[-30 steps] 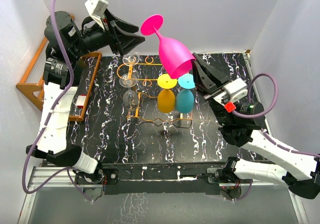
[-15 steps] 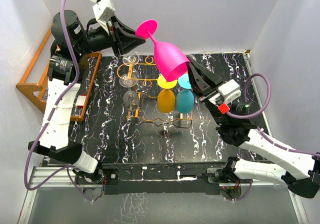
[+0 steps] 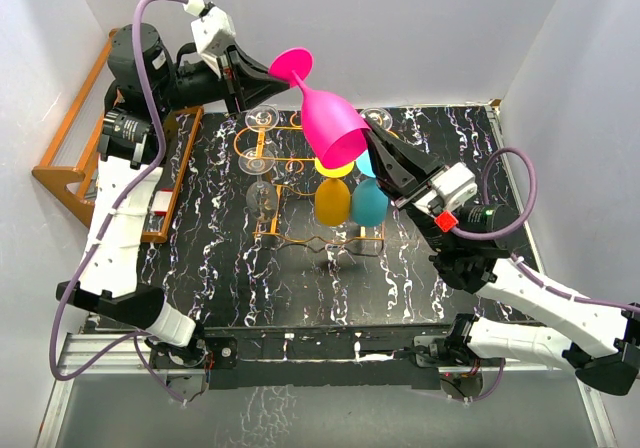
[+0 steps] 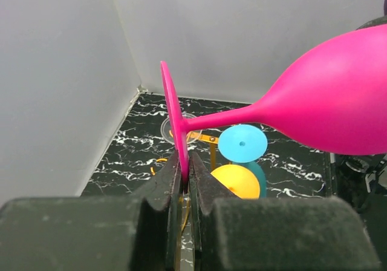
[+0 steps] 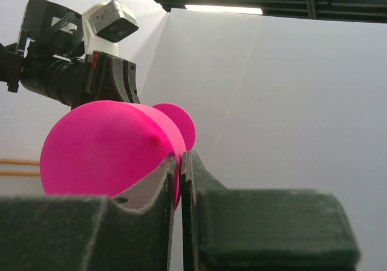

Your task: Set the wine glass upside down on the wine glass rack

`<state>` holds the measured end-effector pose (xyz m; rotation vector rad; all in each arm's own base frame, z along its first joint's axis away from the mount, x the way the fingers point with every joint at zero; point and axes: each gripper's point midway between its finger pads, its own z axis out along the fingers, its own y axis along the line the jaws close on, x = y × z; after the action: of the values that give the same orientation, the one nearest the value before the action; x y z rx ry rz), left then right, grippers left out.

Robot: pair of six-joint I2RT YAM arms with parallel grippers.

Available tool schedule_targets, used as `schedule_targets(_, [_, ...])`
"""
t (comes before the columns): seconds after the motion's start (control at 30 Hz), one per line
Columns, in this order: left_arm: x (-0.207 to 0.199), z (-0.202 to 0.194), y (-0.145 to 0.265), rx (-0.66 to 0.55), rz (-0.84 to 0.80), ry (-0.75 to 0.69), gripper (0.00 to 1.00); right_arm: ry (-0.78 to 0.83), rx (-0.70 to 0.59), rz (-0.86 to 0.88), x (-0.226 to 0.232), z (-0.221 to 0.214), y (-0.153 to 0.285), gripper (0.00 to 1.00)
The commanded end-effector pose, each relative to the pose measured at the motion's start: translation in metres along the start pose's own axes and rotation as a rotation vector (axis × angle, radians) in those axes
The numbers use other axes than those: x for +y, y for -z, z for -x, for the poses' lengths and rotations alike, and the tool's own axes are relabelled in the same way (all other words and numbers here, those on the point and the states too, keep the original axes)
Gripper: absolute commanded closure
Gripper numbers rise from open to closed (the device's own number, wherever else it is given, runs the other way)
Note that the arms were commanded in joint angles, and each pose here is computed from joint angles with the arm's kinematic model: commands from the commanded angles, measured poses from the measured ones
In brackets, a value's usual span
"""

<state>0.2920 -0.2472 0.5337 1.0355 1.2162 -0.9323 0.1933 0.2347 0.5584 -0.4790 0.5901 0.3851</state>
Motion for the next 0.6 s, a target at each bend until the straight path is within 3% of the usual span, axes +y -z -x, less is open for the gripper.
schedule_targets(0.0, [-0.036, 0.018, 0.013, -0.02, -0.109, -0.154, 1.0, -0.036, 0.008, 0.023, 0.007, -0.003, 0.003, 0.92])
schedule_targets(0.27, [-0.036, 0.014, 0.02, 0.014, -0.107, -0.35, 1.0, -0.044, 0.034, 0.065, 0.017, -0.013, 0.008, 0.92])
schedule_targets(0.43, [-0.033, 0.022, 0.021, 0.006, -0.09, -0.394, 1.0, -0.051, 0.07, 0.094, 0.024, -0.021, 0.011, 0.78])
schedule_targets(0.57, [-0.034, 0.028, 0.021, -0.009, -0.086, -0.401, 1.0, -0.051, 0.079, 0.11, 0.028, -0.023, 0.01, 0.77])
